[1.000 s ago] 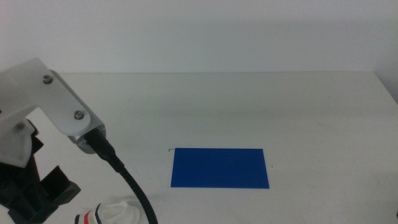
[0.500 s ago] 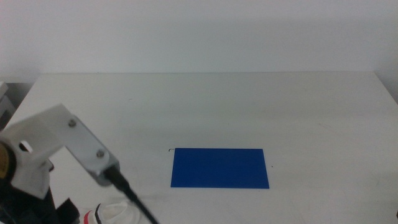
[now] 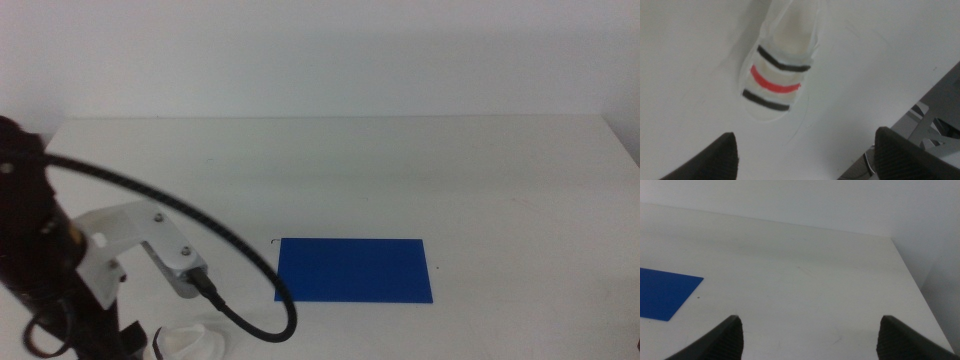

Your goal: Use one arm to grab the shoe from the table and place it on the mat.

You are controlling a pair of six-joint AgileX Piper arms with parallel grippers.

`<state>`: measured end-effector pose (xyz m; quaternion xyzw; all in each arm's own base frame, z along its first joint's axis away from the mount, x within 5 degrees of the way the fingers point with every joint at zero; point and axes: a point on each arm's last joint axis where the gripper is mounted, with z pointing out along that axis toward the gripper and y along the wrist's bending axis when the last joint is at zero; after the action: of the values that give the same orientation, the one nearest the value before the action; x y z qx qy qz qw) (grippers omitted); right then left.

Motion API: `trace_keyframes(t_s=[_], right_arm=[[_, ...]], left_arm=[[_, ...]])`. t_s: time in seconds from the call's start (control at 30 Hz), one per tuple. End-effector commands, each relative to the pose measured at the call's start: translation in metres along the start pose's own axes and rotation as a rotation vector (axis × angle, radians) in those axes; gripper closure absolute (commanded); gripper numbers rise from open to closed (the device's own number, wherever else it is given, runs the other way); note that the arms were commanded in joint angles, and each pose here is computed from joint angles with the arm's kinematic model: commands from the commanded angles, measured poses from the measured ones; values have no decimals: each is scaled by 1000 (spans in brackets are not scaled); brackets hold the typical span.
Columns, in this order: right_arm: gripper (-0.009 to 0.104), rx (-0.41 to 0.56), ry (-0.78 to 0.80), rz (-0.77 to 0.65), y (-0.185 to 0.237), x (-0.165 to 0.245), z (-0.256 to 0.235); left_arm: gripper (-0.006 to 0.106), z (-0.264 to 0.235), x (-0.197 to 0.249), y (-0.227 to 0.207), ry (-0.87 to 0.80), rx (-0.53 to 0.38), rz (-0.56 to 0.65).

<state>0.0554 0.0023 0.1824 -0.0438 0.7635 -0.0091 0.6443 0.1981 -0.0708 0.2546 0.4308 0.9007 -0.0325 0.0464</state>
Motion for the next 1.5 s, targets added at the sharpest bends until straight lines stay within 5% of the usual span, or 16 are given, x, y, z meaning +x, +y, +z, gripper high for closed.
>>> trace_keyframes(t_s=[0.0, 0.67, 1.2, 1.47], right_arm=[[17, 6, -65, -21, 0, -5, 0], [17, 6, -65, -21, 0, -5, 0], [17, 6, -65, -21, 0, -5, 0], [17, 6, -65, -21, 0, -5, 0]], left_arm=[[7, 1, -8, 3, -27, 19, -1], [7, 57, -37, 25, -18, 54, 220], [7, 86, -41, 29, 56, 136, 216], [31, 88, -40, 29, 66, 144, 214]])
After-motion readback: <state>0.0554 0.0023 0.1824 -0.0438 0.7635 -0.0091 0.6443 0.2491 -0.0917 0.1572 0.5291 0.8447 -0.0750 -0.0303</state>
